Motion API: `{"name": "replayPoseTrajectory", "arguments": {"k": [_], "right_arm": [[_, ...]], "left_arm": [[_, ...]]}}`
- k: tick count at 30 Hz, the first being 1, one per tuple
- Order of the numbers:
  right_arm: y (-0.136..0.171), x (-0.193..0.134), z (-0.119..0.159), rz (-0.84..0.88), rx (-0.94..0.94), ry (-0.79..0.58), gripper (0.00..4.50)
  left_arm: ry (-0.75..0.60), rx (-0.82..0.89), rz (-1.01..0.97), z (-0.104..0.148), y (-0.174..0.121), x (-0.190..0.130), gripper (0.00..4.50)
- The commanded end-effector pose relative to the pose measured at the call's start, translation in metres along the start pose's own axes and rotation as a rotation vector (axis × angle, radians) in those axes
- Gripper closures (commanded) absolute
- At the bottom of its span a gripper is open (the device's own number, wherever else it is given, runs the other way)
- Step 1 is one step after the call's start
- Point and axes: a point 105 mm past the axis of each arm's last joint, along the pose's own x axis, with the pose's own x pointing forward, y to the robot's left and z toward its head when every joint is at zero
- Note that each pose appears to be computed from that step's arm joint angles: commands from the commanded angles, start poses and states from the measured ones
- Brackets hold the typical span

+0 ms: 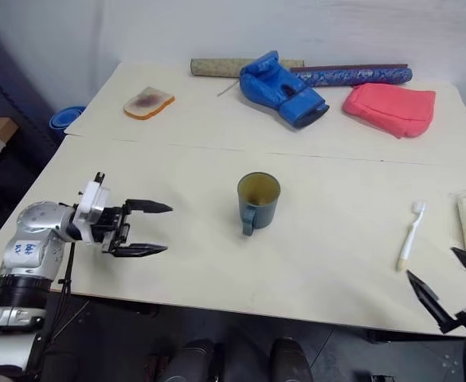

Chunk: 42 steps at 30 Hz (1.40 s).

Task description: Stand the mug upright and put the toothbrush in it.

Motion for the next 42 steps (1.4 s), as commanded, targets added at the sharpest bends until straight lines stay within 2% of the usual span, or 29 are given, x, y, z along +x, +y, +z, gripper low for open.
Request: {"name": "replayPoseTrajectory", "arguments": {"k": [1,3,7,11,15,20,23,26,33,36,38,40,42], "right_arm": [[-0.016,-0.005,-0.007,-0.097,-0.023,0.12,0.0],[-0.021,0.005,-0.01,-0.114,0.006,0.205,0.0],[-0.031,0.043,0.005,-0.099,0.093,0.328,0.0],[-0.033,0.073,0.008,-0.058,0.227,0.536,0.0],[-0.039,0.1,0.012,-0.073,0.289,0.634,0.0],[-0.06,0.129,0.004,-0.176,0.329,0.734,0.0],[-0.059,0.139,-0.001,-0.154,0.366,0.79,0.0],[-0.063,0.139,-0.01,-0.158,0.405,0.858,0.6],[-0.063,0.138,-0.016,-0.112,0.462,0.91,2.91],[-0.059,0.142,-0.011,-0.081,0.54,0.847,3.88],[-0.054,0.153,0.004,-0.001,0.516,0.729,4.45],[-0.044,0.172,0.038,0.126,0.416,0.481,4.48],[-0.02,0.187,0.088,0.295,0.345,0.148,4.48]], "left_arm": [[-0.085,0.064,0.011,0.026,-0.004,0.006,0.02],[-0.113,0.081,0.041,0.031,-0.003,0.01,0.02],[-0.116,0.044,0.035,0.029,-0.008,0.015,0.02],[-0.101,0.044,0.035,0.024,-0.011,0.02,0.02],[-0.09,0.049,0.037,0.021,-0.013,0.023,0.02],[-0.067,0.06,0.033,0.018,-0.018,0.024,0.02],[-0.063,0.072,0.036,0.019,-0.018,0.024,0.02],[-0.054,0.096,0.036,0.021,-0.02,0.024,0.0],[-0.05,0.121,0.044,0.022,-0.02,0.024,0.0],[-0.057,0.123,0.043,0.022,-0.022,0.026,0.0],[-0.084,0.115,0.063,0.025,-0.021,0.026,0.0],[-0.126,0.092,0.106,0.03,-0.018,0.024,0.0],[-0.159,0.07,0.155,0.032,-0.014,0.022,0.0]]}}
